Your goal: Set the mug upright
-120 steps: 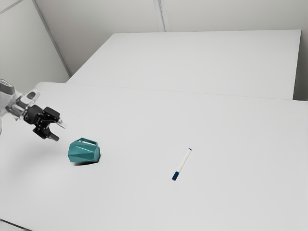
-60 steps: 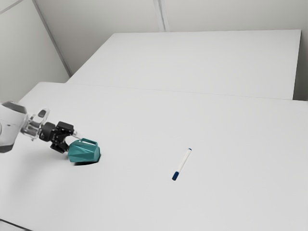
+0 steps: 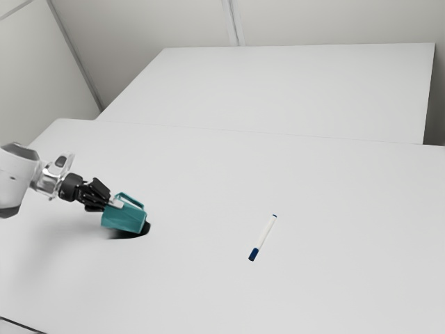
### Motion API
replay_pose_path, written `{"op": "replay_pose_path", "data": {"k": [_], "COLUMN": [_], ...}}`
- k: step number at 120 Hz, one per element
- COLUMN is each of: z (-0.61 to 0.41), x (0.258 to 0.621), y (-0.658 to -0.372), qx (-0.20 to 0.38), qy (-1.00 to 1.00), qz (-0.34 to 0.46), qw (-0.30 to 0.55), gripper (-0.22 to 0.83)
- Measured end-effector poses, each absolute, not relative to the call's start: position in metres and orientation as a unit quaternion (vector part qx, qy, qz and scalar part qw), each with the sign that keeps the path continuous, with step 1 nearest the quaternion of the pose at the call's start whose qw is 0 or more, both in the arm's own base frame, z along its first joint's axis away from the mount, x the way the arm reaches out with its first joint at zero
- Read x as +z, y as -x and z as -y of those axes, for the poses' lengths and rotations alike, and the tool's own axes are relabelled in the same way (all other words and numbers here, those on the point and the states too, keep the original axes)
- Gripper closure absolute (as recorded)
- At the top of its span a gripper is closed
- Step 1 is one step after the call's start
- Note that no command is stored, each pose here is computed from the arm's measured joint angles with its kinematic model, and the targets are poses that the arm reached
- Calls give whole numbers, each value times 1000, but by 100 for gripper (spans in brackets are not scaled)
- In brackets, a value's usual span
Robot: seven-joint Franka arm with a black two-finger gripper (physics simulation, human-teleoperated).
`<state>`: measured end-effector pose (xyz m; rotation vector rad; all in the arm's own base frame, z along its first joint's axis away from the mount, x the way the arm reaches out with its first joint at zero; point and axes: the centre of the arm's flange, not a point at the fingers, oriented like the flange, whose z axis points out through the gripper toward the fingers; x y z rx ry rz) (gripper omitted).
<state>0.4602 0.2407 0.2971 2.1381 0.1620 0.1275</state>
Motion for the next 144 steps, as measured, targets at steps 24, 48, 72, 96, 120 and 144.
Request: {"op": "replay_pose_path", "data": {"k": [24,48,72,96,120,144], "z": [-225,-176,-142,-93,-70,-58], "x": [327,396,432,429,397,359], "y": [-467,-509,-573,-604,-591,-573], "qx": [68,35,-12,-49,-56,-24], "qy": [-879,-928,-963,-972,-981,-989], "qz": [-26,95,172,202,180,148], "qw": [471,360,208,114,43,8], "gripper": [76,77,78,78,78,78]}}
